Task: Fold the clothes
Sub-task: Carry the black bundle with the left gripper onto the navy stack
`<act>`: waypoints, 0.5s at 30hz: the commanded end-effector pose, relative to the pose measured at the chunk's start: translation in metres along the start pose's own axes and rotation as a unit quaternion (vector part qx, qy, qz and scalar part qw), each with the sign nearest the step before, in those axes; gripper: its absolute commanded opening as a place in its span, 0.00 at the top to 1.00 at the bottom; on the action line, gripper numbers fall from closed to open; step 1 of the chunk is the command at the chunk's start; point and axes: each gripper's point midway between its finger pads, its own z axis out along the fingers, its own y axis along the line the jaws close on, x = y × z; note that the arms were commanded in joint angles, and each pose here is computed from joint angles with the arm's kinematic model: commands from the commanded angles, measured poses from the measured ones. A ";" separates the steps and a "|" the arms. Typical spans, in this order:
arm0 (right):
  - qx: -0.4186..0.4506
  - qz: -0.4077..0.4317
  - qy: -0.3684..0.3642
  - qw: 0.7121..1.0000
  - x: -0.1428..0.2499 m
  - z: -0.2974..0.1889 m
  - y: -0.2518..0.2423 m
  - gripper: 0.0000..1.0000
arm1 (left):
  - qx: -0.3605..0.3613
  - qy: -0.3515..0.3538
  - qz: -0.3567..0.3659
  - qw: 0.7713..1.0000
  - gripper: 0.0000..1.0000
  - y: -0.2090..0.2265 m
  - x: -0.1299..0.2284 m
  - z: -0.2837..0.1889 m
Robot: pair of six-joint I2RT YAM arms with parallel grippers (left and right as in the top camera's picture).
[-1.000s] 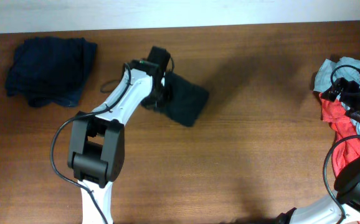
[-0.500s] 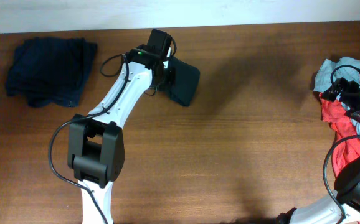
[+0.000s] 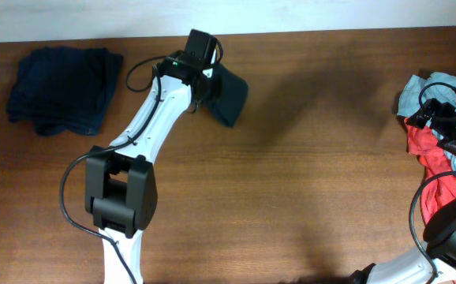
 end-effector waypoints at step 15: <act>0.007 0.003 -0.004 1.000 -0.002 -0.003 -0.001 0.01 | 0.135 -0.008 -0.159 0.978 0.99 0.018 -0.032 -0.020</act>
